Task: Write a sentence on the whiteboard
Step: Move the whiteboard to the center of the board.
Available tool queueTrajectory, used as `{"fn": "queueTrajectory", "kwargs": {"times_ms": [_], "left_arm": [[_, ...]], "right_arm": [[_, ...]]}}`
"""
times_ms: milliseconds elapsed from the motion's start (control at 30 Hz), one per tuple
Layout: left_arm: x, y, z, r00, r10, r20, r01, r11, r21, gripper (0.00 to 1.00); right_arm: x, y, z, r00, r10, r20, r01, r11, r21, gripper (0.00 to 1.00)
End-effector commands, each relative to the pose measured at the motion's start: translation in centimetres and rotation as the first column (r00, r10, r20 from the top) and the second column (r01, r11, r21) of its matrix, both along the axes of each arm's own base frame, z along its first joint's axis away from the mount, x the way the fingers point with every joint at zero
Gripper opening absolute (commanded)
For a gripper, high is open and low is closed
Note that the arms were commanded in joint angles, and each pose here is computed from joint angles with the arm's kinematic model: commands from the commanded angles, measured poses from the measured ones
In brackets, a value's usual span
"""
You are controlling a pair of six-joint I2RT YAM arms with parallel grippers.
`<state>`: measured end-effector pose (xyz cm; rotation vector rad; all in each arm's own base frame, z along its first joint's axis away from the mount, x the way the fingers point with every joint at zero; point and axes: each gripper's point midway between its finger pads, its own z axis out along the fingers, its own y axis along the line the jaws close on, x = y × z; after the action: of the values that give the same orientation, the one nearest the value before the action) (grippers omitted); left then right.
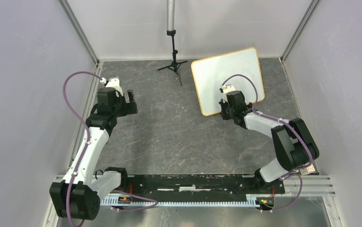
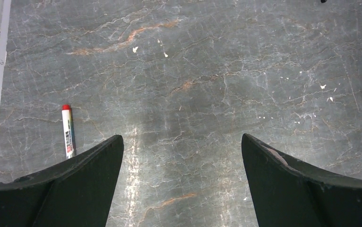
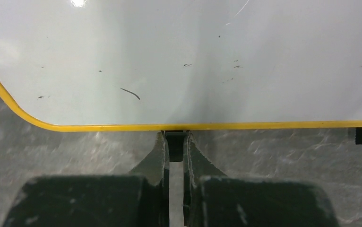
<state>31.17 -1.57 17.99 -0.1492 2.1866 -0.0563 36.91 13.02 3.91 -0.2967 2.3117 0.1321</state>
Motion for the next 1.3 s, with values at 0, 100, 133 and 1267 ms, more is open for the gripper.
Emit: {"fn": "queueTrajectory", "kwargs": {"times_ms": [0,100,133,1267], "left_arm": [[0.2,-0.1,1.8,0.997,0.034,0.068,-0.031,0.999,-0.044,1.0],[0.1,-0.1,2.1,0.996,0.035,0.08,-0.031,0.998,-0.045,1.0],[0.0,-0.1,2.1,0.996,0.035,0.078,-0.032,0.998,-0.046,1.0],[-0.2,0.1,3.4,0.995,0.032,0.089,-0.029,0.999,-0.031,1.0]], "right_arm": [[-3.7,2.7,0.8,0.991,0.134,0.003,-0.134,0.99,0.036,0.0],[-5.9,3.9,0.3,0.979,0.201,-0.018,-0.2,0.979,0.025,0.0],[-6.6,4.2,0.3,0.976,0.216,-0.019,-0.216,0.976,0.026,0.0],[-14.5,5.5,5.8,0.767,0.64,-0.04,-0.641,0.762,-0.089,0.75]]}}
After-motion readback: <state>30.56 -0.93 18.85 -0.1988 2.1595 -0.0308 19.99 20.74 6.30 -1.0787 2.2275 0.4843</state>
